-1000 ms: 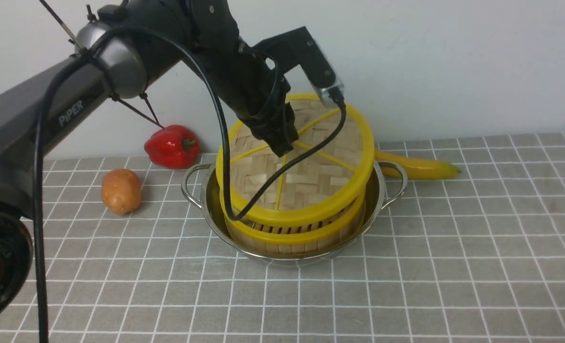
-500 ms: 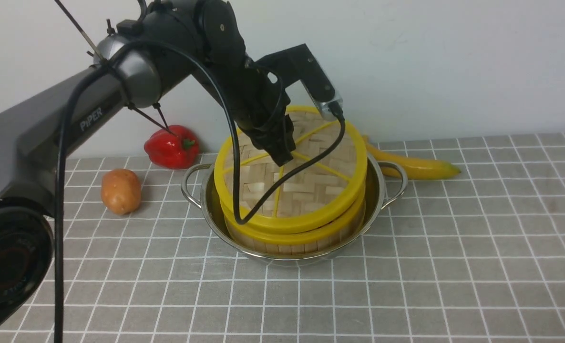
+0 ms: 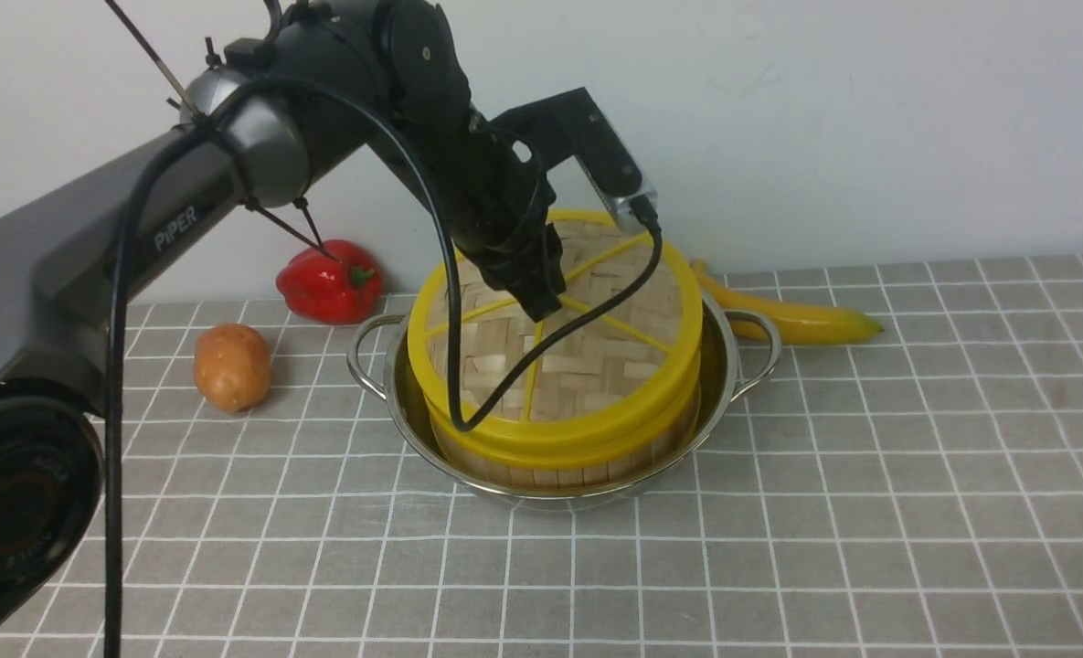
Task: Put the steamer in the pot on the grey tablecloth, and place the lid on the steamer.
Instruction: 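Place the yellow bamboo steamer lid onto the steamer in the pot with the left gripper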
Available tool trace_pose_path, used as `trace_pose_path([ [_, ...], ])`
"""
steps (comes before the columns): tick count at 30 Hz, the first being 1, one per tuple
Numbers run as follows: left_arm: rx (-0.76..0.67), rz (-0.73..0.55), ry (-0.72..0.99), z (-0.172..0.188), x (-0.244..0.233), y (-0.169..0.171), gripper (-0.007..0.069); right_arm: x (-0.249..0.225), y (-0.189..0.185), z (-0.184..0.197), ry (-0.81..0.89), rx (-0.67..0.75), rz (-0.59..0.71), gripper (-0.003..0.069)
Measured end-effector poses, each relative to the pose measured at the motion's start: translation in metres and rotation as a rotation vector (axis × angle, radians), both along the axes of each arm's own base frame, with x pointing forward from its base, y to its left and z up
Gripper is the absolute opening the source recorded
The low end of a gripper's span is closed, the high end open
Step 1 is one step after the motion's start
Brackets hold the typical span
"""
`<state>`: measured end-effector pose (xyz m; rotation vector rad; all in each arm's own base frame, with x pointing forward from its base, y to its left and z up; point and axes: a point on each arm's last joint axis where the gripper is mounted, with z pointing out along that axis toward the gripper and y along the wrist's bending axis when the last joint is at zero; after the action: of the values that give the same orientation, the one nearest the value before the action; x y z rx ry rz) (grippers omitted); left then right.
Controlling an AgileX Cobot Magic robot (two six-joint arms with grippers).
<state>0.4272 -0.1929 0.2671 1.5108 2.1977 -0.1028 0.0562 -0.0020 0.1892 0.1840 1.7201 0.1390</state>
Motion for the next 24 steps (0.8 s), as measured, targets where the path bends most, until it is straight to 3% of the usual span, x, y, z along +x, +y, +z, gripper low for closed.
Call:
trace_pose_path([
  [24, 0.004, 0.004, 0.007, -0.018, 0.008, -0.003, 0.0114, 0.0, 0.0, 0.0, 0.0, 0.0, 0.0, 0.024],
])
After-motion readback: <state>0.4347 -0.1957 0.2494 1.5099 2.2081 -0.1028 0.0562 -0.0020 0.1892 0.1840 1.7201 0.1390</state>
